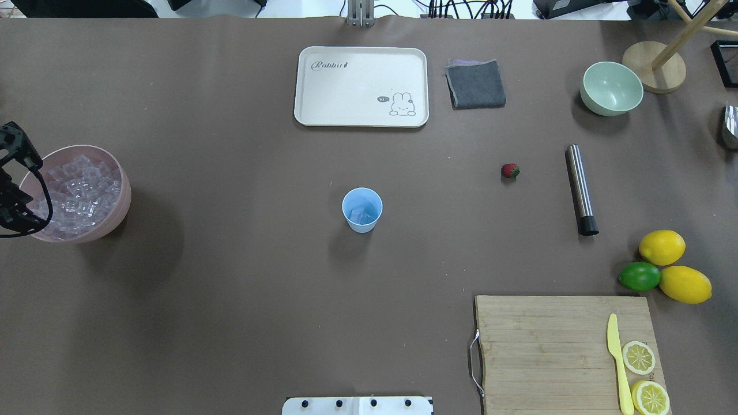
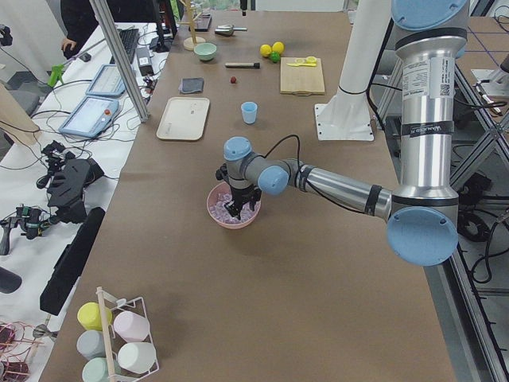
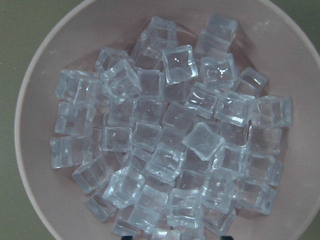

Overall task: Mash ice and strawberries in cup
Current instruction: 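Lower the left gripper into the bowl and grasp a third ice cube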

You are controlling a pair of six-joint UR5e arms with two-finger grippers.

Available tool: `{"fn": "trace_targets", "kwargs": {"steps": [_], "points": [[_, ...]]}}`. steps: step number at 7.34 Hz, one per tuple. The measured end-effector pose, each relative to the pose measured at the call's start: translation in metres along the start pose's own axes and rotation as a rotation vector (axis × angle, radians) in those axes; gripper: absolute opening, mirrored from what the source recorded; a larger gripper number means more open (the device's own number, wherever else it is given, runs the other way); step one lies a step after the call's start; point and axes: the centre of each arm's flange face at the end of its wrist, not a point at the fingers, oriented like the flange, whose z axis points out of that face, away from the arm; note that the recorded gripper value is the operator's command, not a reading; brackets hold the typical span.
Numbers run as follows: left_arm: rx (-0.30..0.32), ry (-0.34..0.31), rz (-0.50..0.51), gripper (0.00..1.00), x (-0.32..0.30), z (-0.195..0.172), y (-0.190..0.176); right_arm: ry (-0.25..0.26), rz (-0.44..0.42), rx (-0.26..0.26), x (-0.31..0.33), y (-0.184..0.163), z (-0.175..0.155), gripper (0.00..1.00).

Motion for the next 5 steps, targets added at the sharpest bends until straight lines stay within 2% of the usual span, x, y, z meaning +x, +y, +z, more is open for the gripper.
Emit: {"fn": "trace_targets", "kwargs": {"steps": [3,5], "points": [[-0.021,0.004,0.015,0.61,-0.009,0.012,0.001,0.001,0.003,0.001,0.001,0.001,-0.001,1.00],[-0.025,0.006,0.017,0.34,-0.010,0.014,0.001,0.001,0.004,0.008,0.002,0.000,-0.004,1.00]]}}
